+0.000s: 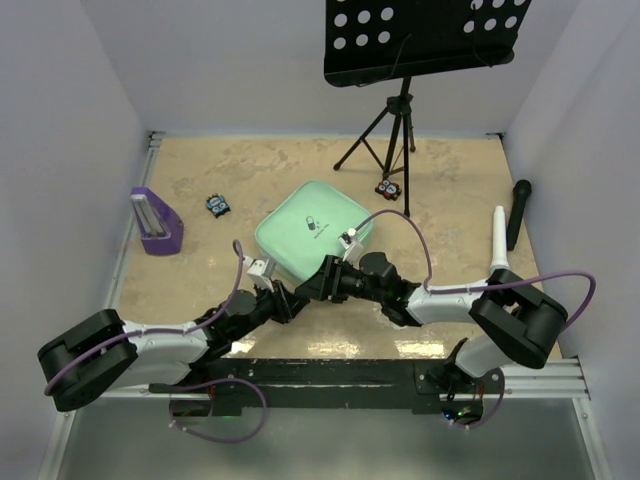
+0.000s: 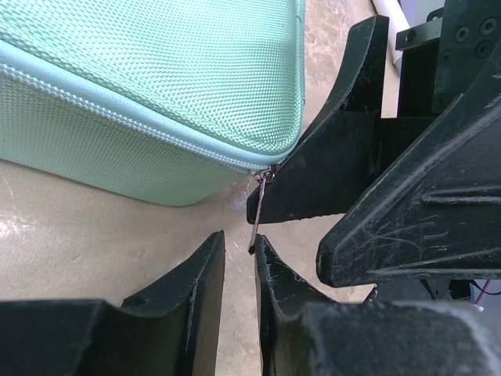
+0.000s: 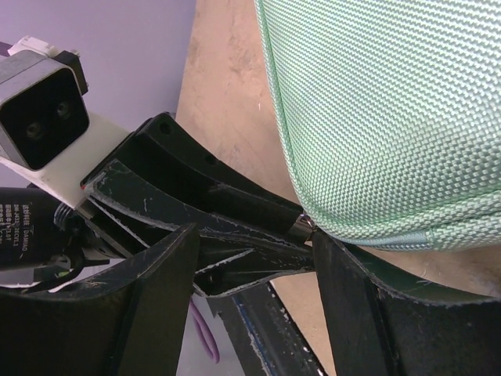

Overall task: Organize the medicine kit
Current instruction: Zip the medicine box at the center of the board.

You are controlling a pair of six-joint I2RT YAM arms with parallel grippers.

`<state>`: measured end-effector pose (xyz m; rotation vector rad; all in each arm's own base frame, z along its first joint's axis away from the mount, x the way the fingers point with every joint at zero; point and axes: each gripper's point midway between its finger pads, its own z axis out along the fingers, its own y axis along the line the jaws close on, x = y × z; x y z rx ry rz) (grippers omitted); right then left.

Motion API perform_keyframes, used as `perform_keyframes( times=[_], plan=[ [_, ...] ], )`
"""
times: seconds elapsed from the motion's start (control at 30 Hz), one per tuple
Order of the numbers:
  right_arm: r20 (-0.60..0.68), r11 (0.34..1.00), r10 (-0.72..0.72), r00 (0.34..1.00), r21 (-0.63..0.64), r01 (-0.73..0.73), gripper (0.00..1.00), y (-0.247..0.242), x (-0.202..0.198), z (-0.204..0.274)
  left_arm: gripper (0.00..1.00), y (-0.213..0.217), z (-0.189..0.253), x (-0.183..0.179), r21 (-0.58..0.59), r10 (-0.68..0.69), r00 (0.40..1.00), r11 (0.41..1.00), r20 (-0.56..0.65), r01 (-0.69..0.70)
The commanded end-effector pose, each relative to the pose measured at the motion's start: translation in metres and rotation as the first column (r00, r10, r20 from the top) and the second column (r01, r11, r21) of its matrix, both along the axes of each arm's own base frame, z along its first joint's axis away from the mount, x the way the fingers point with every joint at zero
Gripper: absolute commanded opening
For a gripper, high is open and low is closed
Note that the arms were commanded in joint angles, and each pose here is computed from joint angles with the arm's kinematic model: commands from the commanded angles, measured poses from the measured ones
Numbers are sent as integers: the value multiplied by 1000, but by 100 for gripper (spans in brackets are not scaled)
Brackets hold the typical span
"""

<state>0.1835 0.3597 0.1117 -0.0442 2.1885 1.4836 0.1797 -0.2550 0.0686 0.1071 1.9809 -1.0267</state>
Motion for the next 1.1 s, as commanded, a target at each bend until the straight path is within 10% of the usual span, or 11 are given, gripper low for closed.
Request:
perform_keyframes(
  times=[0.0,1.07],
  plan=[
    [53,996,-21,998,86,16,64,11,9,31,27,1,10,4,-19,14,999,1000,46,-13],
    [28,997,-42,999,59,41,65,7,11,21,31,-12,43,20,-55,23,991,998,135,-15]
  ],
)
